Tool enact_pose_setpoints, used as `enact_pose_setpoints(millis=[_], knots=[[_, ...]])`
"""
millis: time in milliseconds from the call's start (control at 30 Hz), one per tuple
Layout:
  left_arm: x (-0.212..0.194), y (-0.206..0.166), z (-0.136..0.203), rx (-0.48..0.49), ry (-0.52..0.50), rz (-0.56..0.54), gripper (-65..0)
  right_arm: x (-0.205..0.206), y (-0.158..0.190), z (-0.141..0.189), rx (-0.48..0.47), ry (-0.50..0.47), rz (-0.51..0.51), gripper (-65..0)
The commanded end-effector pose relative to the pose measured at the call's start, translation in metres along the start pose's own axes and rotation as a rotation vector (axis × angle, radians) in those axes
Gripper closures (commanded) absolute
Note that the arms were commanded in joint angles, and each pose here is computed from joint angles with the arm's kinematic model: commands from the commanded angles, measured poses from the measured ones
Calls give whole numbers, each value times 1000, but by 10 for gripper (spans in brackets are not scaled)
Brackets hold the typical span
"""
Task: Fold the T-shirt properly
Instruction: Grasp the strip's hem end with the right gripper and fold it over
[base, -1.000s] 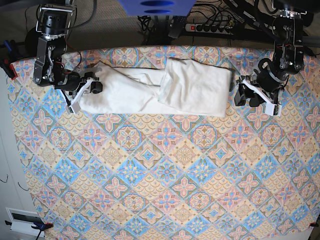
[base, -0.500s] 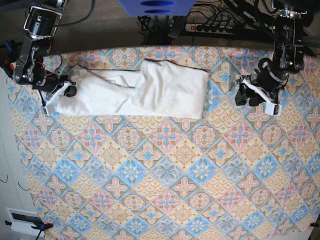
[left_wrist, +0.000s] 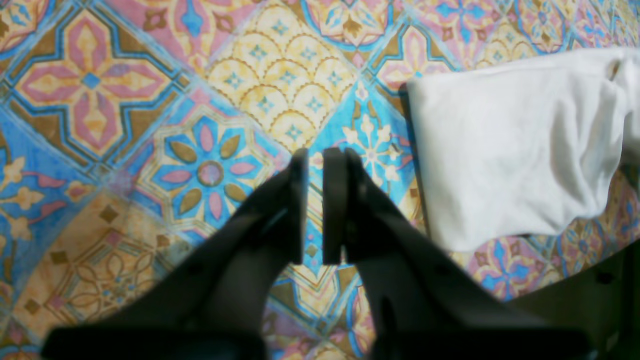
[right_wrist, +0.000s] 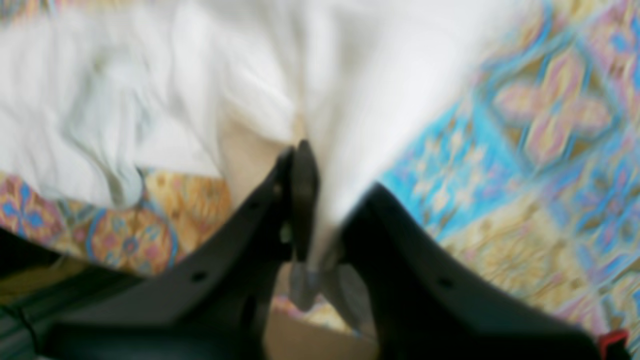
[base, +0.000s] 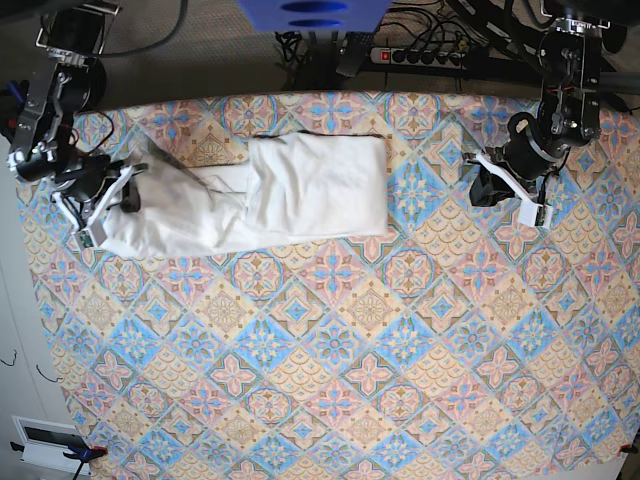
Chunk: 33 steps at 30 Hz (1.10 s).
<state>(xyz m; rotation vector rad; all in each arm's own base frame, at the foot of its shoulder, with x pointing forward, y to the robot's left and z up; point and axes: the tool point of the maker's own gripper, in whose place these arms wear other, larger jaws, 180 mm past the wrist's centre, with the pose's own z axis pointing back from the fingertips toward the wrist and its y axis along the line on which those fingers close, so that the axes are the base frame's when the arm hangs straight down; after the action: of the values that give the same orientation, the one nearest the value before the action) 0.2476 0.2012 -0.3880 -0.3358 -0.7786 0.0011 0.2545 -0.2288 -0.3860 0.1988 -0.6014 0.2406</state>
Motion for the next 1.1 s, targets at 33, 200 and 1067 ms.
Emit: enact_pose_setpoints(millis=[33,200,1067], knots=[[11,2,3,-1,-32,-14,-36,42,32,4,73,-135,74,0],[-8,19,-2,33,16,23,-35,42,91,-6,195,-143,112,0],[-45,-1,-16,12,87,39,-36,50,250,-74,466,0,445,-75]])
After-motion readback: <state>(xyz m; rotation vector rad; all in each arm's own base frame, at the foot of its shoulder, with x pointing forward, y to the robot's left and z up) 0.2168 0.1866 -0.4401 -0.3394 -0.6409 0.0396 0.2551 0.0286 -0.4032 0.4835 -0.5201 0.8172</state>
